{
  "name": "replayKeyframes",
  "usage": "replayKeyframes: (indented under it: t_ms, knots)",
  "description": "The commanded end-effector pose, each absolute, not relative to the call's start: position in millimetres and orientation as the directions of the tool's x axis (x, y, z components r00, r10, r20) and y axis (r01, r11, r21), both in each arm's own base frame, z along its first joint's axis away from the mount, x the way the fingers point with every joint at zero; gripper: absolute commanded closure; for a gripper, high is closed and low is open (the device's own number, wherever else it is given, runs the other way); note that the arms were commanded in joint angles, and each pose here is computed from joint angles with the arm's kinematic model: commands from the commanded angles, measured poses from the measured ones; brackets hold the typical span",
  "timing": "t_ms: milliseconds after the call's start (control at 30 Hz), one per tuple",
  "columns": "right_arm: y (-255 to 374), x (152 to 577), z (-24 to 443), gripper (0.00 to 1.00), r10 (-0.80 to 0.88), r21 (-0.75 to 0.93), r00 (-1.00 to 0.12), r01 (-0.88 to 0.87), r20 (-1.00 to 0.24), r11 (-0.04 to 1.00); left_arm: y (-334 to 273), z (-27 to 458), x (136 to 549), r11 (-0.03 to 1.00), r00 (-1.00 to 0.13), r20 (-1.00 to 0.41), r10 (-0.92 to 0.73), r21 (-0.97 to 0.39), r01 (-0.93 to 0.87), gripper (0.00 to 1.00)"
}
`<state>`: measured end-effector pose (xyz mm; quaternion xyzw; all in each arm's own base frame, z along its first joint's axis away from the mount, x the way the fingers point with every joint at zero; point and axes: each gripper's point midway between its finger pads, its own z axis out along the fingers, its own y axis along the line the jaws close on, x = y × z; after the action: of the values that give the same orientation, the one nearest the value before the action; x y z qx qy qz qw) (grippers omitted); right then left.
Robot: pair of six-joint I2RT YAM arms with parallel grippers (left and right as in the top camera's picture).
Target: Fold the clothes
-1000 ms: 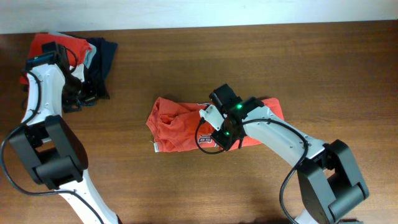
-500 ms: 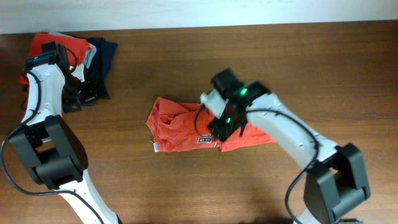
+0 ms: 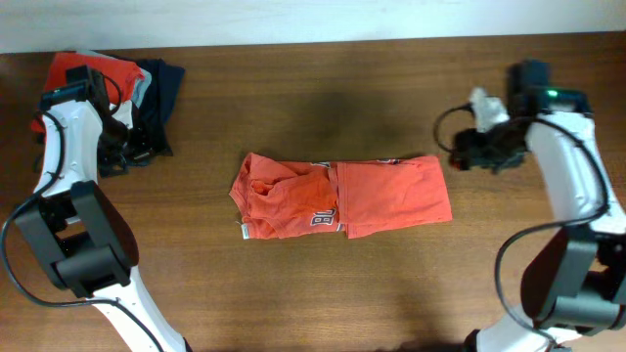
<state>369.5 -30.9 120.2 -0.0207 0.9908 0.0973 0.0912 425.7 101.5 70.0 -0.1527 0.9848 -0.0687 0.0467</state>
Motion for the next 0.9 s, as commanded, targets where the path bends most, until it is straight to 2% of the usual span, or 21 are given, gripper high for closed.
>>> replayKeyframes:
  t_ms: [0, 100, 300, 467, 633, 767, 867]
  knots:
    - [-27.1, 361.0, 90.4, 0.35, -0.028, 0.319, -0.991, -0.068, -0.128, 0.945, 103.5, 91.1, 431.5, 0.943, -0.941, -0.127, -0.315, -0.151, -0.295, 0.0]
    - [-20.1, 355.4, 72.3, 0.35, -0.06, 0.419, -0.993, -0.099, -0.106, 0.902, 103.5, 91.1, 431.5, 0.943, -0.941, -0.127, -0.315, -0.151, -0.295, 0.01]
    - [-16.1, 353.1, 33.4, 0.34, -0.076, 0.468, -0.996, -0.091, -0.05, 0.879, 103.5, 91.1, 431.5, 0.943, -0.941, -0.127, -0.315, -0.151, -0.295, 0.0]
    - [4.1, 353.1, 10.3, 0.35, -0.114, 0.578, -0.989, -0.15, -0.097, 0.802, 103.5, 91.1, 431.4, 0.943, -0.941, -0.127, -0.315, -0.151, -0.295, 0.01]
    - [12.5, 350.7, -8.9, 0.35, -0.105, 0.616, -0.988, -0.154, -0.116, 0.773, 103.5, 91.1, 431.5, 0.943, -0.941, -0.127, -0.315, -0.151, -0.295, 0.01]
    - [22.0, 352.8, -4.0, 0.47, -0.117, 0.658, -0.978, -0.203, -0.173, 0.725, 103.6, 91.1, 431.4, 0.943, -0.941, -0.127, -0.315, -0.151, -0.296, 0.01]
    - [21.8, 355.0, -3.3, 0.66, -0.116, 0.658, -0.976, -0.21, -0.184, 0.723, 103.5, 91.1, 431.4, 0.943, -0.941, -0.127, -0.315, -0.151, -0.295, 0.01]
